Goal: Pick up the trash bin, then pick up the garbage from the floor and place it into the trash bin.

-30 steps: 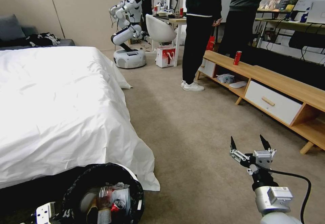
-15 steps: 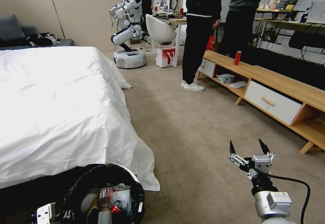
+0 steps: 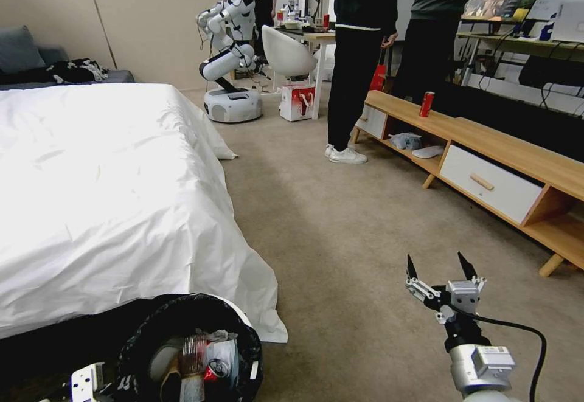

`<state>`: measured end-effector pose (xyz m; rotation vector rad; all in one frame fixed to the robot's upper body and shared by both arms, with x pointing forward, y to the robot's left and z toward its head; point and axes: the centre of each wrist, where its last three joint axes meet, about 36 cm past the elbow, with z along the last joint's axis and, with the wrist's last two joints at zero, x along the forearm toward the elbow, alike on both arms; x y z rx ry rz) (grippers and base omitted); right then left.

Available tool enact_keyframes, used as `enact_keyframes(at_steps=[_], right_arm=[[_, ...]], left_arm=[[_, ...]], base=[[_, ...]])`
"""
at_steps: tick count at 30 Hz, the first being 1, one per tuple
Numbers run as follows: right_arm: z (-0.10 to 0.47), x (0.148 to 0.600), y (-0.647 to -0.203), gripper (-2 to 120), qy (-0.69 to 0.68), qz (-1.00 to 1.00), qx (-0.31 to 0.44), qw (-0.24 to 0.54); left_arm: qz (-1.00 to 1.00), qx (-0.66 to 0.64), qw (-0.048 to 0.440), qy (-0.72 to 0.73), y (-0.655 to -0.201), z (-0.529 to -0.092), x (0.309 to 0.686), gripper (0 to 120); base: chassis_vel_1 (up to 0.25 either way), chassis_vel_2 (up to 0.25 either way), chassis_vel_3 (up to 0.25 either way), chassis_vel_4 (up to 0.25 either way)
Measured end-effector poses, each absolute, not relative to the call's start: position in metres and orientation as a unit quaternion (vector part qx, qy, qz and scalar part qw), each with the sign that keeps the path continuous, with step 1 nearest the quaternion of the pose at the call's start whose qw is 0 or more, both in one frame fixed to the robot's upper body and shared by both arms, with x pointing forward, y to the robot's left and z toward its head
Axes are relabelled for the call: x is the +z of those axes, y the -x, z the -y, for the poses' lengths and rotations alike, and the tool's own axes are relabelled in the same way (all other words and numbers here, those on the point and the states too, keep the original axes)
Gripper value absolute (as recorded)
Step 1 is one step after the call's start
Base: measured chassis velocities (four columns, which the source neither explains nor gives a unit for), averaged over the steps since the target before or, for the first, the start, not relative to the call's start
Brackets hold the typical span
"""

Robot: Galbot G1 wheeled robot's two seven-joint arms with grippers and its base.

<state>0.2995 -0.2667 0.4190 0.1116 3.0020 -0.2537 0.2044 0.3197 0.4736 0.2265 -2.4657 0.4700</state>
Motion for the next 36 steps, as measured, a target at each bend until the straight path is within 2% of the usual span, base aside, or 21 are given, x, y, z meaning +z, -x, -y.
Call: enact_keyframes(at_steps=[36], right_arm=[[0.269,0.409,-0.306,100,-0.029,-0.993,-0.081,0.083]], left_arm=[[0.929,0.19,0.306,-0.085,-0.207,-0.323,0.467,0]], base=[[-0.002,-0.004,-0.004,-0.002]])
